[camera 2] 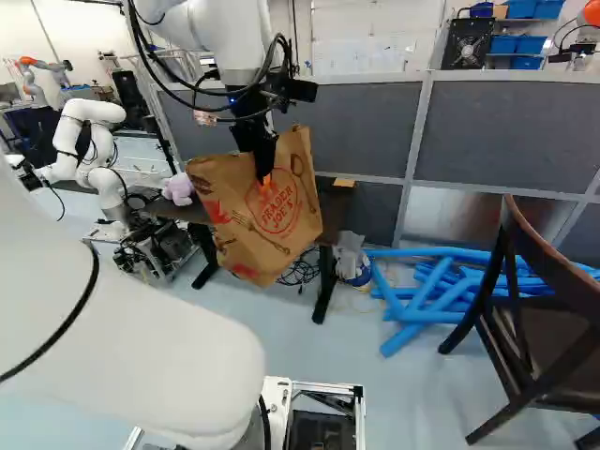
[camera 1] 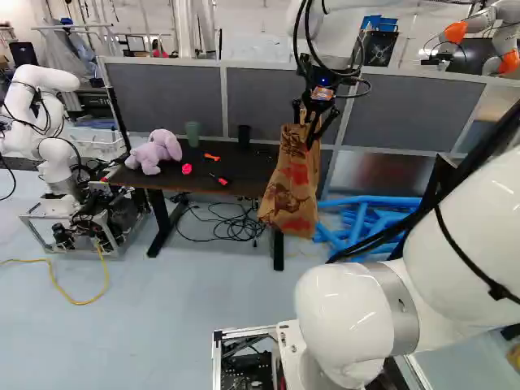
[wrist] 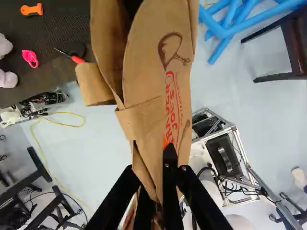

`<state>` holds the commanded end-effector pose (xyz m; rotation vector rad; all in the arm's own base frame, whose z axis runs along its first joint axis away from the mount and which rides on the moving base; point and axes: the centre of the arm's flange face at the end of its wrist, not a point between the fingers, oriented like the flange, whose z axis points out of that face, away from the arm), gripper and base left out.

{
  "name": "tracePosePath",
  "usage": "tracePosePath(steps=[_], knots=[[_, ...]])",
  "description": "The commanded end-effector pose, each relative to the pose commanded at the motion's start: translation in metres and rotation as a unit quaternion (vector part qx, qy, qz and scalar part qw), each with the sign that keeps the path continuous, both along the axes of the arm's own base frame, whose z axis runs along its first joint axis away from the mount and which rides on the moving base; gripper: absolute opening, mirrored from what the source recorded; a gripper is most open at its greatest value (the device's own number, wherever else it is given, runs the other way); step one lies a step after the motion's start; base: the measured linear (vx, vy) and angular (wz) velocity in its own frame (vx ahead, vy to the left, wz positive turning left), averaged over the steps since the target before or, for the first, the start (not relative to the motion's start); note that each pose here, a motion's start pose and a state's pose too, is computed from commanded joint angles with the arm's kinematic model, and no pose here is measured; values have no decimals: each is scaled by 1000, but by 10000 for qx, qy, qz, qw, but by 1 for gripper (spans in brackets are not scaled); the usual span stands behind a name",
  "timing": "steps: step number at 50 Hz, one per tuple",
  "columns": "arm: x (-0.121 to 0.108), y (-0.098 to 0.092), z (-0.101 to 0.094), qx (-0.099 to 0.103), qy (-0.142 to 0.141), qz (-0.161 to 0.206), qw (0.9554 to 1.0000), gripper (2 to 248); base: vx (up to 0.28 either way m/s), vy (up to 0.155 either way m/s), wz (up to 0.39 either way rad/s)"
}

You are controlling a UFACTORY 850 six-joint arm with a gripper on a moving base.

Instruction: Pick up the bag on the ground and place it on the table

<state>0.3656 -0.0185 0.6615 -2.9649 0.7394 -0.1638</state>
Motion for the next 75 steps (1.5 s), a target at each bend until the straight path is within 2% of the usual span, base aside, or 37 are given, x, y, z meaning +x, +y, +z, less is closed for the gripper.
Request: tracePosePath(steps=[22,51,75], knots=[[0,0,0,0,0,0,10000,23,156,-32,1],[0,0,0,0,0,0,10000,23,151,31,132],[33,-14,1,-146,80,-69,9998,23,20,3,13]])
